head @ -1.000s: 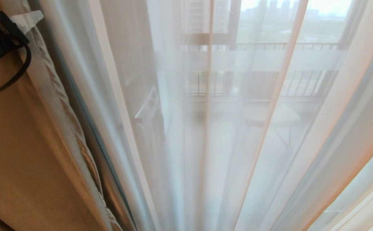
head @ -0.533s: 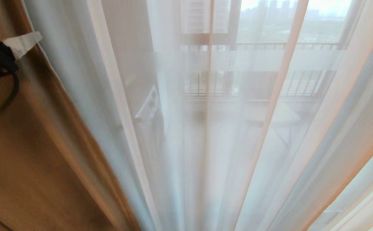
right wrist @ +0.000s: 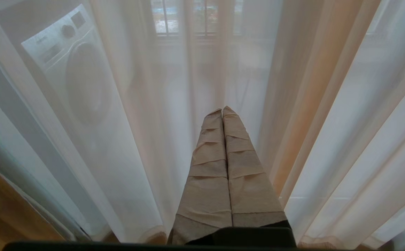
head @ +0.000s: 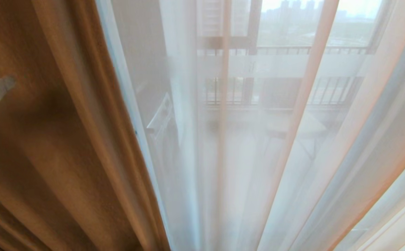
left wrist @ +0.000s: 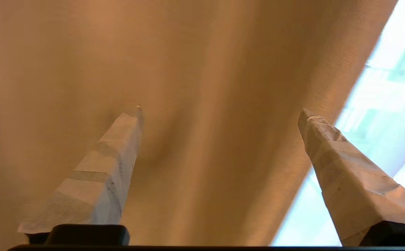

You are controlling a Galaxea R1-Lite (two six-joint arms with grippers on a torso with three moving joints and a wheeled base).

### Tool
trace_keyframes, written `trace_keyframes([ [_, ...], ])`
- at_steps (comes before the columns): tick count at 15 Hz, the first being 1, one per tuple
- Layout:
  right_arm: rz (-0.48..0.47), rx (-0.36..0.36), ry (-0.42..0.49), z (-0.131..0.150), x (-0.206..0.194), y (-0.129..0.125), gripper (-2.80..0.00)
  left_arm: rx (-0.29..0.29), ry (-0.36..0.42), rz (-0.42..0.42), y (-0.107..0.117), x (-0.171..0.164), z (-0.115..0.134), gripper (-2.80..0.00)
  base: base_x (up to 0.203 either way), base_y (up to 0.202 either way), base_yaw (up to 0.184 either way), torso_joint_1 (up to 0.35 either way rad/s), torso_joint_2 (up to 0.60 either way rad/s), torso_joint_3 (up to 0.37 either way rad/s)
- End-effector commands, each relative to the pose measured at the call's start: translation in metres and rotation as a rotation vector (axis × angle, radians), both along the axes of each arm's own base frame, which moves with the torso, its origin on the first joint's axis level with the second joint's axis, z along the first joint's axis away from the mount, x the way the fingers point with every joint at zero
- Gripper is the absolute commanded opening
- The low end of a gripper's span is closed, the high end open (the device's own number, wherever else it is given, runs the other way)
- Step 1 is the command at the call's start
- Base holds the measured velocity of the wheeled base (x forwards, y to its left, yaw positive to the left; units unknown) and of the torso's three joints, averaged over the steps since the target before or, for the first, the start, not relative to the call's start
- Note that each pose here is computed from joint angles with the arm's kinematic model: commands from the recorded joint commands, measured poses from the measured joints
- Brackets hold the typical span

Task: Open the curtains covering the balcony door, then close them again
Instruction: Close the outer curtains on both sides

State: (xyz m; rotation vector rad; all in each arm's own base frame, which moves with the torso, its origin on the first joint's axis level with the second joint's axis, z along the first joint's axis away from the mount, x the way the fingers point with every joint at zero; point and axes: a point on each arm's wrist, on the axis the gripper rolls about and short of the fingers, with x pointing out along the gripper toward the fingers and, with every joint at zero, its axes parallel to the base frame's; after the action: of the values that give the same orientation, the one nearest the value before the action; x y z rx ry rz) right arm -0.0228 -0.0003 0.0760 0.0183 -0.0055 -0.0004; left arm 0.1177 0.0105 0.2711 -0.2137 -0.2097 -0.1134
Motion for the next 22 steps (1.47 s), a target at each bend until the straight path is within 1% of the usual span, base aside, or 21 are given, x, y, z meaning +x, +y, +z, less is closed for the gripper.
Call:
trace_keyframes([
  [1,0.0,0.0,-0.001,0.0,0.0,0.0,-2.8,0.005,-0.034,-0.001,-0.002,-0.011,0.002,0.0,0.0,0.0,0.0,0.0,0.0,0.0],
  [3,0.0,0.0,0.0,0.0,0.0,0.0,-2.8,0.004,-0.019,-0.001,-0.002,-0.015,0.001,0.0,0.0,0.0,0.0,0.0,0.0,0.0],
  [4,0.0,0.0,-0.001,0.0,0.0,0.0,-2.8,0.004,-0.016,-0.001,-0.002,-0.015,0.0,-2.8,0.0,0.0,0.0,0.0,0.0,0.0],
  [7,0.0,0.0,-0.001,0.0,0.0,0.0,-2.8,0.006,-0.013,-0.008,-0.002,-0.015,-0.002,-2.8,0.0,0.0,0.0,0.0,0.0,0.0],
  [8,0.0,0.0,0.0,0.0,0.0,0.0,-2.8,0.018,-0.011,-0.003,-0.002,-0.015,-0.003,-2.8,0.0,0.0,0.0,0.0,0.0,0.0],
  [10,0.0,0.0,-0.001,0.0,0.0,0.0,-2.8,0.024,-0.006,0.001,-0.003,-0.017,-0.004,-2.8,0.0,0.0,0.0,0.0,0.0,0.0],
  [13,0.0,0.0,-0.001,0.0,0.0,0.0,-2.8,0.049,0.035,0.008,-0.004,-0.03,-0.019,-2.8,0.0,0.0,0.0,0.0,0.0,0.0],
  [17,0.0,0.0,0.0,0.0,0.0,0.0,-2.8,0.067,0.136,0.014,-0.007,-0.053,-0.046,-2.8,0.0,0.0,0.0,0.0,0.0,0.0],
  [19,0.0,0.0,-0.001,0.0,0.0,0.0,-2.8,0.109,0.204,0.023,-0.008,-0.062,-0.065,-2.8,0.0,0.0,0.0,0.0,0.0,0.0],
  [22,0.0,0.0,-0.001,0.0,0.0,0.0,-2.8,0.151,0.264,0.042,-0.01,-0.077,-0.099,-2.8,0.0,0.0,0.0,0.0,0.0,0.0],
])
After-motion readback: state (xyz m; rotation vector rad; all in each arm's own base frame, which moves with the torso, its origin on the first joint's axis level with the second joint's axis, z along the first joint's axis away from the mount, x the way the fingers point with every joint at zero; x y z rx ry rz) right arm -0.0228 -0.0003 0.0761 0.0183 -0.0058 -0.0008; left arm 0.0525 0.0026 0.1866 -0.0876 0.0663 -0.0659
